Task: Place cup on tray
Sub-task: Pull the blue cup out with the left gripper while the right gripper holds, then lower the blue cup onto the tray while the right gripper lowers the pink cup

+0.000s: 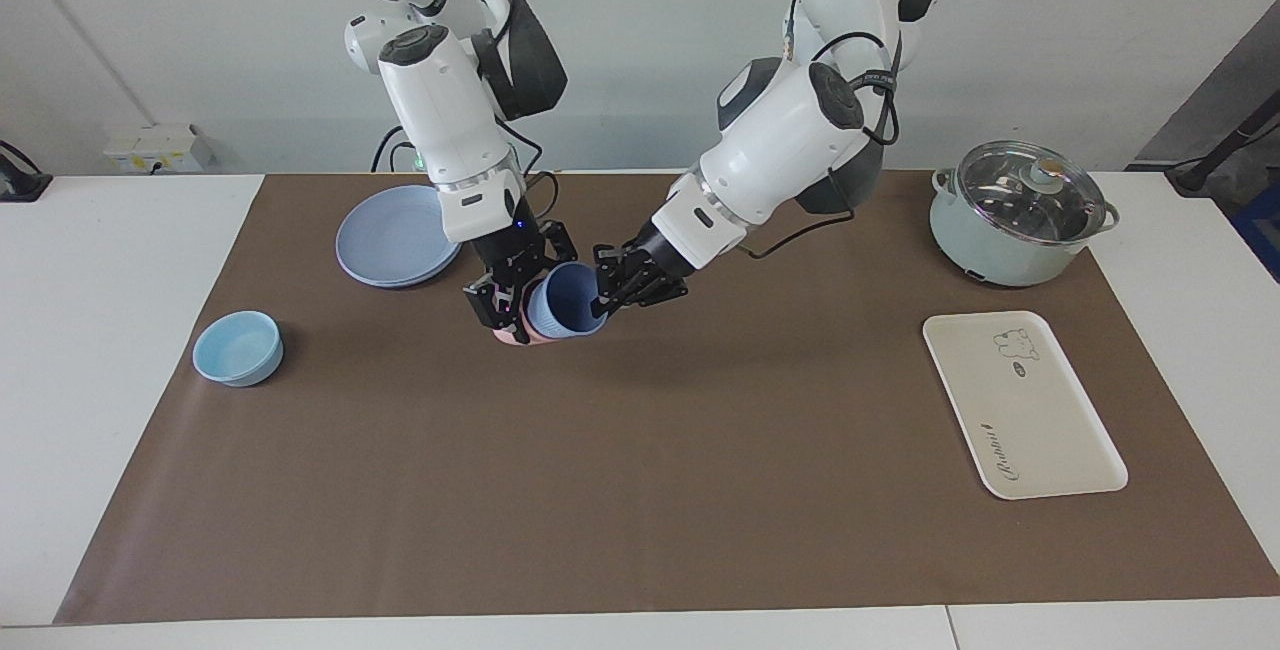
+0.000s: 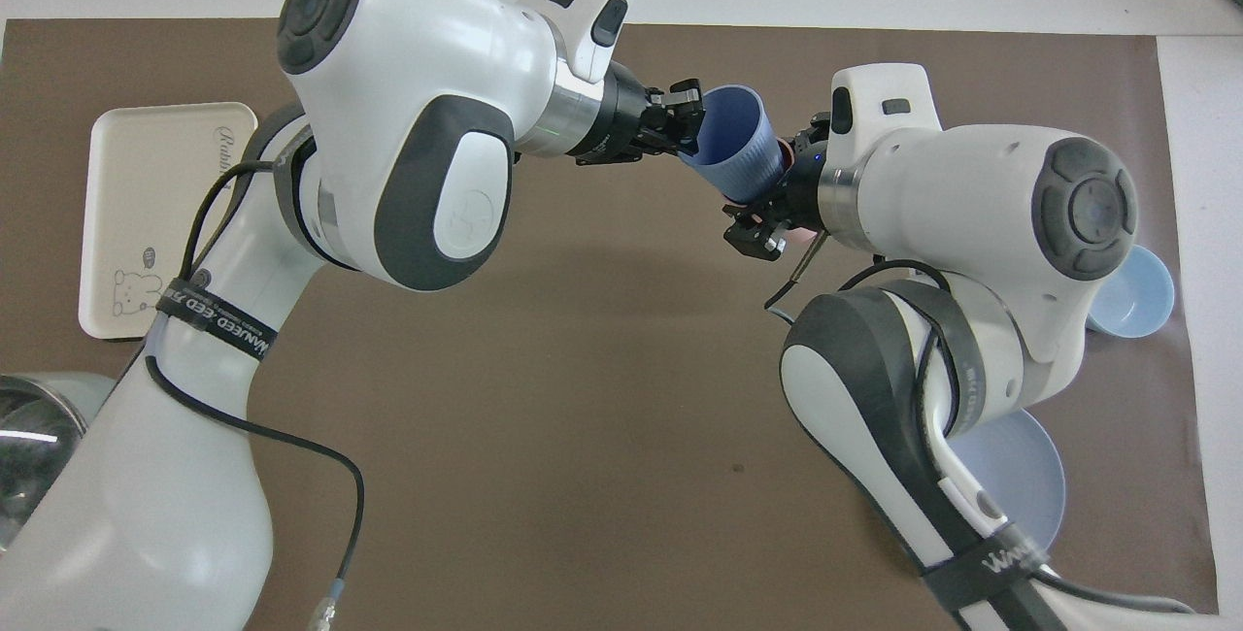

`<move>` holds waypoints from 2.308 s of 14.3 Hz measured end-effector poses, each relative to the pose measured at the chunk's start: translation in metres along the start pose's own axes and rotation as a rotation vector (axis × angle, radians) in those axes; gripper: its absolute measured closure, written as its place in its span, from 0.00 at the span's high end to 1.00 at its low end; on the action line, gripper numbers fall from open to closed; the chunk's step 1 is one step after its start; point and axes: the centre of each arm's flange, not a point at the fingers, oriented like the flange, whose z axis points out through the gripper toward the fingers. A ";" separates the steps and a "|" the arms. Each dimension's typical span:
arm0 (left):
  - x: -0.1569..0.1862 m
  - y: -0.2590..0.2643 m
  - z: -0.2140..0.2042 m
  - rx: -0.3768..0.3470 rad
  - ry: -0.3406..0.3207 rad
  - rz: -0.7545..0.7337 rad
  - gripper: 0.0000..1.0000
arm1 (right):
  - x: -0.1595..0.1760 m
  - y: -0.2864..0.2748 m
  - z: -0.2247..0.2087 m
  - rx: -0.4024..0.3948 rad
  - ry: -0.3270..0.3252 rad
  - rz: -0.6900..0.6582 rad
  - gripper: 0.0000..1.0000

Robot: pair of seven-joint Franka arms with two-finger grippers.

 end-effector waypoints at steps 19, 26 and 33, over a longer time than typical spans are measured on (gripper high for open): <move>0.117 -0.440 -0.298 0.551 0.349 0.113 0.05 | -0.138 0.152 -0.045 0.056 0.410 0.156 0.85; 0.105 -0.498 -0.248 0.565 0.334 0.087 0.05 | -0.236 0.179 0.003 0.136 0.648 0.193 0.85; 0.103 -0.561 -0.237 0.577 0.320 0.062 0.10 | -0.299 0.186 0.083 0.182 0.810 0.134 0.85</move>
